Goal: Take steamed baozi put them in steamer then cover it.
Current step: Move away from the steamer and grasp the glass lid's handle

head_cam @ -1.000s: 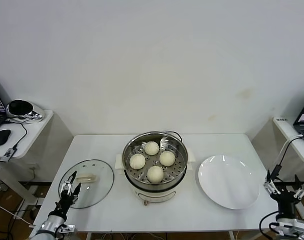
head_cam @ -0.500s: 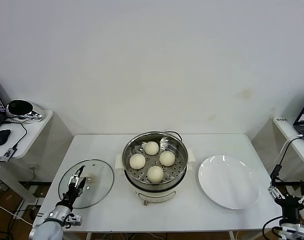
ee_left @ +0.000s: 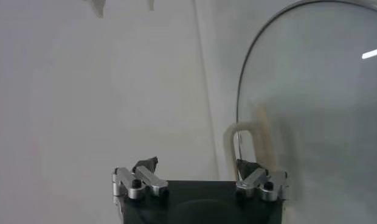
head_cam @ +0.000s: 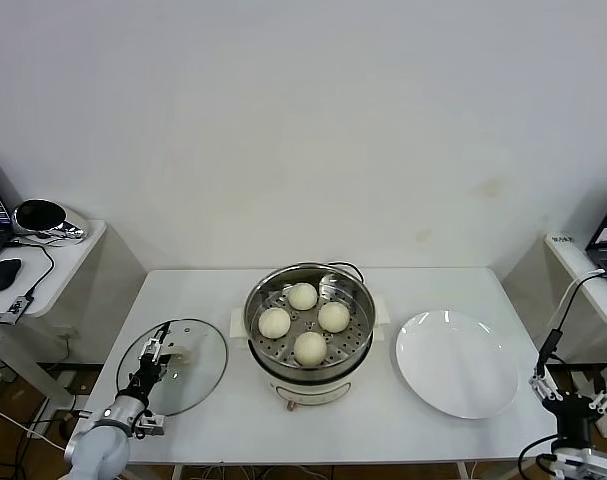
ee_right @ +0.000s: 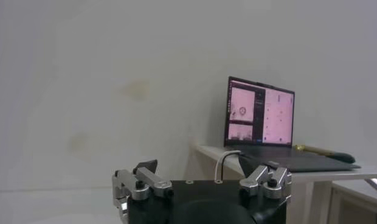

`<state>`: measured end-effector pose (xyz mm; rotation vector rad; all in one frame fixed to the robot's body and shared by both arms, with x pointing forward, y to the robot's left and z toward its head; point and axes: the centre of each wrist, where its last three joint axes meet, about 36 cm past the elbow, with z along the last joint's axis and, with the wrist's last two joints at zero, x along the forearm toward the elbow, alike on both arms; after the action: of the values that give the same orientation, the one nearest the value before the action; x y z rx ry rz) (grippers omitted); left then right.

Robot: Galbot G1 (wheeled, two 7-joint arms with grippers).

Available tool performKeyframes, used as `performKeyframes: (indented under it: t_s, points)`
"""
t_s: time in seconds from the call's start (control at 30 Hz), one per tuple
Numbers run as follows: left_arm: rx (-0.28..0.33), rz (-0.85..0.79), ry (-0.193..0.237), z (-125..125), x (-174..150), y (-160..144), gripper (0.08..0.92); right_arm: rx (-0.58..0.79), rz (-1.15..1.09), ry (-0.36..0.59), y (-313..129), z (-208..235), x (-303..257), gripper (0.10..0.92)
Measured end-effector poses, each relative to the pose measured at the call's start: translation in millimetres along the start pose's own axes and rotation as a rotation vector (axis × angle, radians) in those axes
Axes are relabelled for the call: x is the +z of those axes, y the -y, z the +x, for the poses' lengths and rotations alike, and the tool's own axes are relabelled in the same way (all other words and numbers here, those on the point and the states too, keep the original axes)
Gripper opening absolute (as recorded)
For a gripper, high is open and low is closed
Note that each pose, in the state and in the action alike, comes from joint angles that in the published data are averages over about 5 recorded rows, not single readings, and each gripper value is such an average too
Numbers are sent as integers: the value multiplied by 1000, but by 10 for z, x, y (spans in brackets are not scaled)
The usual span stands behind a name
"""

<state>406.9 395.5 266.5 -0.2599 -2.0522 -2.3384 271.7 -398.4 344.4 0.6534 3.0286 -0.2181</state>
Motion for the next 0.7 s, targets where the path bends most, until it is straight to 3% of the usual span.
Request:
performKeyframes:
  t_s: [0.4,0.7]
  points:
    - [28,32,-33,-39,32,102,342,-10,4,-6,0,10,16,823]
    - [-19,80,-71,40,53,55,141,-21,12,-5,15,27,0,823]
